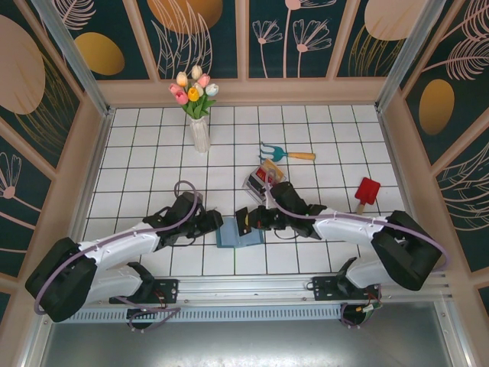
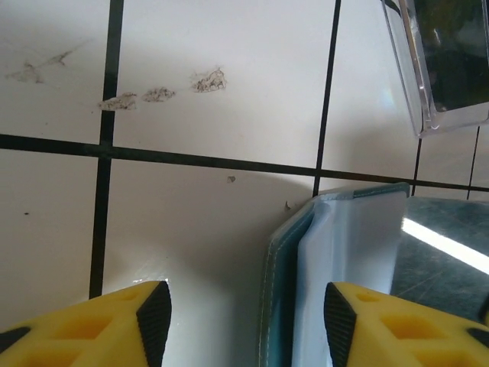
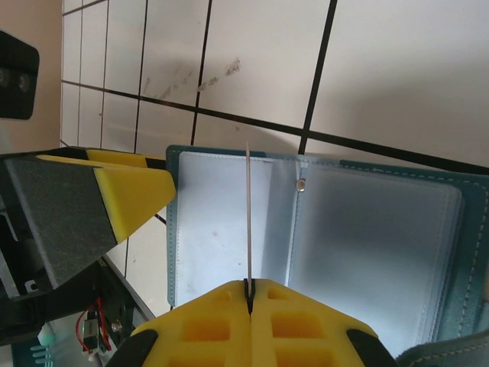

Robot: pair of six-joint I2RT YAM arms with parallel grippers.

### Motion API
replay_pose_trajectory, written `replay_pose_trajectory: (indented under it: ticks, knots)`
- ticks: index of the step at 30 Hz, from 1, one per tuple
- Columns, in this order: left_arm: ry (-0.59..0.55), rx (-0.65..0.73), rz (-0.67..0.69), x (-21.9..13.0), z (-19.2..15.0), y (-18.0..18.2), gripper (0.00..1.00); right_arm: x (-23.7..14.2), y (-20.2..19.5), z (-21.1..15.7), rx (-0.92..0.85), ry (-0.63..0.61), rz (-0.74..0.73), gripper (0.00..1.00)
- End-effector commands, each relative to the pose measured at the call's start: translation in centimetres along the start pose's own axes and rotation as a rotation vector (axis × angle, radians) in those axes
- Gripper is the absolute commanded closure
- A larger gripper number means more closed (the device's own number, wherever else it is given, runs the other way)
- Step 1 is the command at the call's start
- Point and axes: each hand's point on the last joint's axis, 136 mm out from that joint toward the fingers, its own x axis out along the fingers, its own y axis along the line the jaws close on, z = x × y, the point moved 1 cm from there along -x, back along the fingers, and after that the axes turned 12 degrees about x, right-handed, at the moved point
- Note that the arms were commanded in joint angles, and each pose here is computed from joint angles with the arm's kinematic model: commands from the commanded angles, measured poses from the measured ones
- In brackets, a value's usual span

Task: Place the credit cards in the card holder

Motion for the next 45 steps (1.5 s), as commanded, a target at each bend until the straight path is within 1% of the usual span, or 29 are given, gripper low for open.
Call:
replay_pose_trajectory:
  ticks: [1, 7, 10, 14, 17, 20, 24, 28, 33, 35, 37, 39, 41, 45]
  knots:
    - [0.034, 0.014, -0.013, 0.3, -0.8, 0.0, 0.52, 0.6, 0.5, 0.1, 0.005, -0.016, 0.042, 0.94]
    - [0.058, 0.017, -0.027, 1.0, -1.5, 0.2, 0.71, 1.9, -0.8, -0.8, 0.024, 0.018, 0.017, 0.94]
    - [0.057, 0.007, -0.03, 1.6, -1.7, 0.4, 0.79, 2.1, -1.5, -1.0, 0.034, 0.009, 0.004, 0.95]
    - [0.042, -0.019, -0.045, 2.4, -1.4, 0.2, 0.87, 2.2, -2.2, -1.1, 0.035, 0.016, -0.019, 0.94]
    - [0.037, -0.042, -0.047, 3.1, -1.4, 0.1, 0.9, 2.4, -3.0, -1.3, 0.053, 0.022, -0.042, 0.94]
    - [0.038, -0.062, -0.042, 3.6, -1.5, 0.2, 0.92, 2.5, -3.5, -1.5, 0.069, 0.026, -0.038, 0.94]
    - [0.032, -0.098, -0.023, 3.6, -2.0, 1.0, 0.95, 2.6, -4.6, -1.5, 0.13, 0.018, -0.074, 0.95]
    - [-0.008, -0.128, -0.037, 2.9, -1.8, 1.2, 0.95, 2.1, -4.3, -1.4, 0.172, -0.03, -0.034, 0.95]
    - [-0.03, -0.127, -0.024, 2.4, -1.8, 1.6, 0.95, 1.0, -4.6, -1.2, 0.224, -0.077, -0.078, 0.95]
    - [-0.025, -0.127, -0.023, 2.4, -1.9, 1.7, 0.95, 0.1, -4.2, -1.2, 0.226, -0.1, -0.062, 0.94]
    - [-0.021, -0.127, -0.021, 2.4, -2.1, 1.9, 0.95, -0.3, -4.5, -1.2, 0.227, -0.115, -0.069, 0.93]
    - [-0.022, -0.125, -0.025, 2.4, -2.2, 1.9, 0.95, 0.0, -4.7, -1.5, 0.225, -0.099, -0.064, 0.93]
    - [-0.025, -0.124, -0.033, 2.3, -2.1, 1.8, 0.95, 0.5, -4.3, -2.0, 0.223, -0.061, -0.027, 0.94]
    - [-0.027, -0.121, -0.036, 2.4, -2.1, 1.7, 0.95, 1.2, -3.1, -1.9, 0.208, -0.044, 0.029, 0.94]
